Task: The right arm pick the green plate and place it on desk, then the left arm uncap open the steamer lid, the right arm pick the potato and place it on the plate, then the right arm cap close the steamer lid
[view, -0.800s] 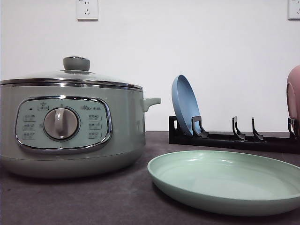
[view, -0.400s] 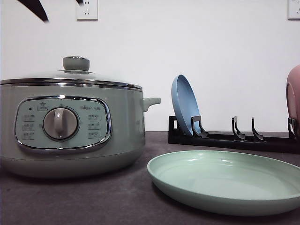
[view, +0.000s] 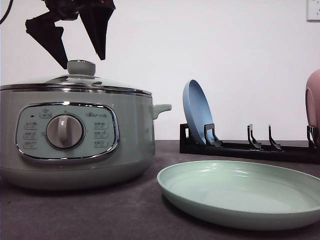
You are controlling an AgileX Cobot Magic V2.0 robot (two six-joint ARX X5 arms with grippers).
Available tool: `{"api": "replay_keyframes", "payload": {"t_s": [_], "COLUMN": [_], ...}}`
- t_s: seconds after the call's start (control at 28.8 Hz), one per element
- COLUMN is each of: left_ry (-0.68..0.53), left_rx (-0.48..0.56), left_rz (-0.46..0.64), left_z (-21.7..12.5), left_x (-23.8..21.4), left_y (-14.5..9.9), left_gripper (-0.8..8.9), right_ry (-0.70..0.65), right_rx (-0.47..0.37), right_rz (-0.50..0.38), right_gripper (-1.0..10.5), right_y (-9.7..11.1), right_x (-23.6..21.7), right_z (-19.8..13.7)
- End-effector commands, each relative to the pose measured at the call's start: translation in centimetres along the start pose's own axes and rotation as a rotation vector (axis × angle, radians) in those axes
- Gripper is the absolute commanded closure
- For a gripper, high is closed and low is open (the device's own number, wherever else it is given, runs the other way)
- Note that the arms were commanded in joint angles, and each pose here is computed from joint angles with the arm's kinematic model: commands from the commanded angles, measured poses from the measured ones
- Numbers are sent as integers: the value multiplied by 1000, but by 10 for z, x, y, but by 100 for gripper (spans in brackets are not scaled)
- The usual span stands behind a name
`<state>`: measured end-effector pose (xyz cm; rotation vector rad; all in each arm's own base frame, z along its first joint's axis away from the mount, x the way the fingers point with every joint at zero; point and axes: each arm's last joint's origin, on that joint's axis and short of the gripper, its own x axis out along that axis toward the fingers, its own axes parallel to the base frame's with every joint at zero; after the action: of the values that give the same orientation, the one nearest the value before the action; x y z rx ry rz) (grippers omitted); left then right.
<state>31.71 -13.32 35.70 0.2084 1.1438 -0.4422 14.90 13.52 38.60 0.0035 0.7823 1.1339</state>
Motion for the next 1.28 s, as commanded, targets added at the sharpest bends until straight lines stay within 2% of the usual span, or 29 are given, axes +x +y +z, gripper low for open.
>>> {"api": "replay_keyframes", "payload": {"t_s": [0.03, 0.28, 0.31, 0.52, 0.76, 0.9, 1.04, 1.28], "left_ry": [3, 33, 39, 47, 62, 73, 78, 40], "left_rx": [12, 17, 19, 18, 16, 15, 20, 23], "left_rz": [10, 5, 5, 3, 3, 2, 0, 2], "left_z": [8, 8, 8, 7, 5, 4, 4, 3], "left_x": [7, 14, 15, 15, 14, 14, 15, 5], "left_y": [0, -3, -3, -4, -4, -4, -6, -6], "left_gripper": [349, 395, 436, 537, 544, 645, 806, 806], "right_ry": [-10, -11, -11, -12, -13, -13, -20, -33], "right_rx": [-23, -24, -24, -26, -27, -27, -30, -27], "right_rz": [6, 1, 1, -27, -26, -26, -26, -25], "right_gripper": [724, 724, 724, 724, 724, 724, 724, 724], "right_y": [2, 2, 2, 1, 1, 1, 1, 1], "right_x": [0, 0, 0, 0, 0, 0, 0, 0], "right_z": [5, 5, 5, 5, 5, 5, 6, 7]}}
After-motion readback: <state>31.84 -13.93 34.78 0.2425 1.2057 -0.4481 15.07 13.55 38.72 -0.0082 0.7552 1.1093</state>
